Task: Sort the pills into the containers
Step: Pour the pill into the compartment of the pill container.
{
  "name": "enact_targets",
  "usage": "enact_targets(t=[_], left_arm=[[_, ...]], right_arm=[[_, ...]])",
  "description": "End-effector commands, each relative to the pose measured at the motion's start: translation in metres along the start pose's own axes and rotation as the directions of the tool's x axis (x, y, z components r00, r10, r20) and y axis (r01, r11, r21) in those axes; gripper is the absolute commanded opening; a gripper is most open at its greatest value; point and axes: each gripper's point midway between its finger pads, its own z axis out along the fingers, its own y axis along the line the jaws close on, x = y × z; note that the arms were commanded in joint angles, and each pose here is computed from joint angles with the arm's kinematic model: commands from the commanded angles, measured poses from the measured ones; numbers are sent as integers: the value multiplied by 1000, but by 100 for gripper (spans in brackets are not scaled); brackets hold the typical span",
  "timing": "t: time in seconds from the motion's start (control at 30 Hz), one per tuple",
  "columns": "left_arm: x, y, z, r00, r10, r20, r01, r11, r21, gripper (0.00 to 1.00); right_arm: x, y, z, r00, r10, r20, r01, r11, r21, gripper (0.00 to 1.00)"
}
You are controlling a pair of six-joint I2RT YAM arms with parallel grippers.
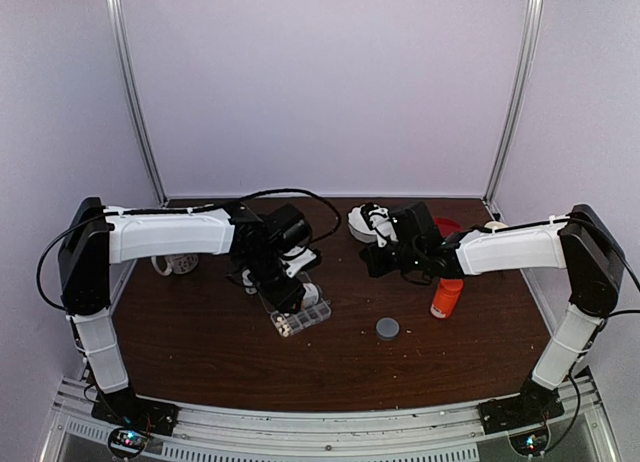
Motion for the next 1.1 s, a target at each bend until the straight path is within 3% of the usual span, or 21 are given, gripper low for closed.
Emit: enact_targets(t=[0.0, 0.13, 0.27, 0.4, 0.5, 0.57, 0.7, 0.83, 0.93, 1.07], left_arm=[[-7, 1, -5, 999, 2, 33, -2, 1000, -12, 0], [-14, -11, -16, 998, 0, 62, -3, 999, 51, 0], [-10, 3, -9, 999, -1, 55, 1, 1000, -7, 0], [-17, -13, -15, 998, 2, 62, -6, 998, 65, 0], [-14, -6, -7, 998, 3, 63, -5, 1000, 27, 0], [-8, -4, -8, 1000, -7, -2, 7, 1000, 23, 0], [-18, -16, -25, 998, 26, 63, -29, 999, 36, 0], [-5, 1, -9, 1000, 10, -14, -10, 1000, -23, 0], [-12, -11, -13, 1000, 3, 17, -3, 999, 39, 0], [-7, 2, -13, 1000, -1, 1, 1, 1000, -26, 0]], right_arm=[[-10, 0, 0, 1000, -9, 22, 9, 1000, 0, 0], [-10, 0, -1, 1000, -9, 22, 9, 1000, 2, 0], [-9, 1, 0, 1000, -9, 20, 9, 1000, -1, 0], [-10, 1, 0, 1000, -9, 22, 9, 1000, -1, 0], [-9, 1, 0, 1000, -9, 19, 9, 1000, -2, 0], [-10, 1, 0, 1000, -10, 22, 10, 1000, -1, 0], [-10, 1, 1, 1000, -9, 21, 9, 1000, -2, 0], [-9, 1, 0, 1000, -8, 19, 8, 1000, -3, 0], [-9, 1, 0, 1000, -9, 20, 9, 1000, -1, 0], [-9, 1, 0, 1000, -10, 19, 10, 1000, -1, 0]])
